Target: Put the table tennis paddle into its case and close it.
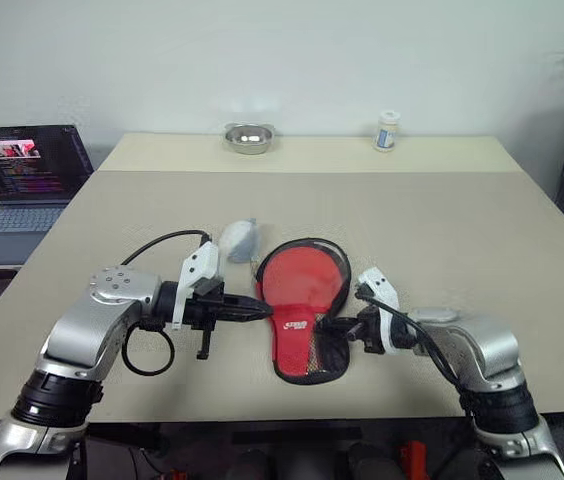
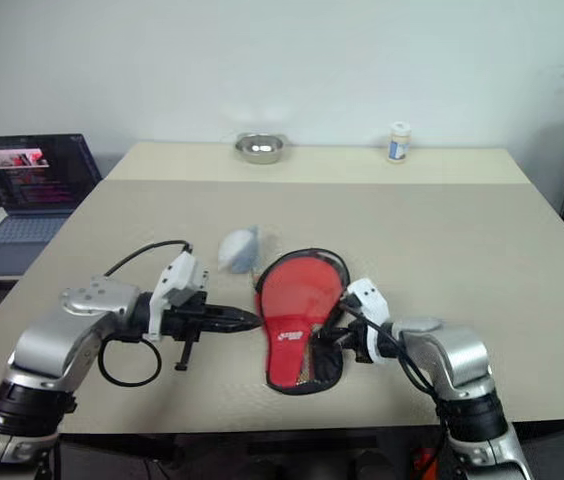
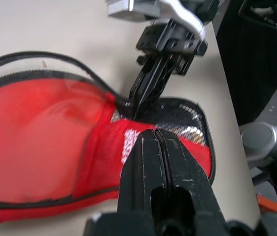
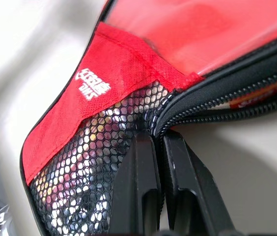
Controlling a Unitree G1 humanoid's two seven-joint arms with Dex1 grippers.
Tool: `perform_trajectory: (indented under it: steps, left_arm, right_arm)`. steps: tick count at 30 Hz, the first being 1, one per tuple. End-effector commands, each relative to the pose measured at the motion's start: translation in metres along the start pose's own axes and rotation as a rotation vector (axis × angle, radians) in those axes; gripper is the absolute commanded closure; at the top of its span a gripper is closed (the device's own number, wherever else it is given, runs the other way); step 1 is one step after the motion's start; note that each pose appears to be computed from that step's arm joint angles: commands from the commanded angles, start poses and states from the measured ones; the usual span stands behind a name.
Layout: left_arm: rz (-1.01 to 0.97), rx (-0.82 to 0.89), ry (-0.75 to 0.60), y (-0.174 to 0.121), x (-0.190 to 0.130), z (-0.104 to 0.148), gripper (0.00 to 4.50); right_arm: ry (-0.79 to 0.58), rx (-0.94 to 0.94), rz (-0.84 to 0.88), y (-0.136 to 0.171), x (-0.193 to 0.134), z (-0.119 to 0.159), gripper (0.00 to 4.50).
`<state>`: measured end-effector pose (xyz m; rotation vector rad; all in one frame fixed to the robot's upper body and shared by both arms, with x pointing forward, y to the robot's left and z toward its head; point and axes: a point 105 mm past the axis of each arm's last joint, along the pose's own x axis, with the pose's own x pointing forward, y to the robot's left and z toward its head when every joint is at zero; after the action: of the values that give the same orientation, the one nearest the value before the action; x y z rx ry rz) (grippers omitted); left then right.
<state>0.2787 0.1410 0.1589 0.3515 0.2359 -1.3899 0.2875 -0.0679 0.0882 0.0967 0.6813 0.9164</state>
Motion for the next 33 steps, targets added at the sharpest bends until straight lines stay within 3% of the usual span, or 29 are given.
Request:
perform_trajectory:
  steps: [1,21,25,33]
  left_arm:
    - [-0.010,0.035,-0.011,-0.005,-0.001,0.008,4.50]
    - [-0.006,0.035,-0.002,-0.003,-0.001,0.004,4.50]
    - [-0.001,0.036,-0.006,-0.003,0.000,0.003,4.50]
    - [0.023,0.034,-0.025,-0.002,0.001,0.002,4.50]
  right_arm:
    - [-0.004,0.025,0.008,0.010,-0.012,-0.006,4.48]
    - [-0.032,0.214,-0.057,0.021,-0.019,-0.029,4.48]
    - [-0.044,0.186,-0.101,0.014,-0.028,-0.026,3.55]
    - [-0.009,-0.074,-0.071,0.022,-0.066,-0.010,0.77]
